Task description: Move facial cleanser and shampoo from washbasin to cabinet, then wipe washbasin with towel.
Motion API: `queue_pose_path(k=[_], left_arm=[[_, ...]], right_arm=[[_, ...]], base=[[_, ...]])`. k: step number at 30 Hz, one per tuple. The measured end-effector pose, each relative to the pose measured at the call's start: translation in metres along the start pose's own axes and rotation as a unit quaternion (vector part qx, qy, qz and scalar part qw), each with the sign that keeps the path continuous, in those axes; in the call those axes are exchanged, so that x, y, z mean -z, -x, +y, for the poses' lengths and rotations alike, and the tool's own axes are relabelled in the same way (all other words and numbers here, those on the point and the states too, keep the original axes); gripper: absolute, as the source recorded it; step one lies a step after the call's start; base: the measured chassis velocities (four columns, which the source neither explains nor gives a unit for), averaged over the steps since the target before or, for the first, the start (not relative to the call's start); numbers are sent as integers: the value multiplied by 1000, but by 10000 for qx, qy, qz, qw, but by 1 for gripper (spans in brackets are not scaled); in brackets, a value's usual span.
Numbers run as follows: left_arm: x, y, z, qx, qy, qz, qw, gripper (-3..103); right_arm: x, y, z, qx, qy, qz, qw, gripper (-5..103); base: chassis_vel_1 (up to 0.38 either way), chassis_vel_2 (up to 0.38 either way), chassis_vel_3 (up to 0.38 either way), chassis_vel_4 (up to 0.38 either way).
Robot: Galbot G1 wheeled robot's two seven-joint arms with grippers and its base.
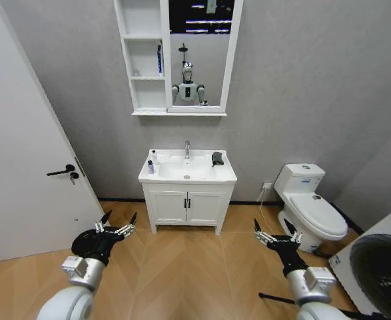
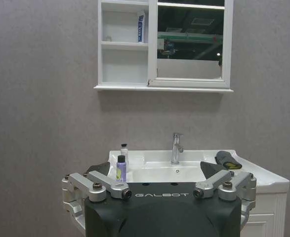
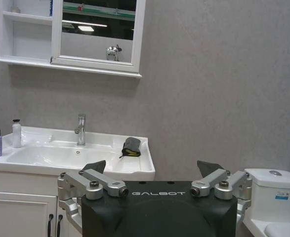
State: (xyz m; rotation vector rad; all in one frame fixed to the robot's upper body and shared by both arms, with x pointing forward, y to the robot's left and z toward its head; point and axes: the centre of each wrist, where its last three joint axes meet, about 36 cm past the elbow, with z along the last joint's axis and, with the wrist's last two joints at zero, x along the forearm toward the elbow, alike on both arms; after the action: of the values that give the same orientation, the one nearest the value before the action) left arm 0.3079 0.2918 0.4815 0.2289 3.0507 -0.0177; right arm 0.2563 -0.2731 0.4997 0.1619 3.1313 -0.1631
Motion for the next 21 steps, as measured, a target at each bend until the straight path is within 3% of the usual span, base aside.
queue_pose_path(k=[21], left_arm=[[-2,-1,1,-22,65,-8,10000,100]], right_arm=[[-1,-1,1,58,2,-5,10000,100]], base=[[-29,35,29,-31]])
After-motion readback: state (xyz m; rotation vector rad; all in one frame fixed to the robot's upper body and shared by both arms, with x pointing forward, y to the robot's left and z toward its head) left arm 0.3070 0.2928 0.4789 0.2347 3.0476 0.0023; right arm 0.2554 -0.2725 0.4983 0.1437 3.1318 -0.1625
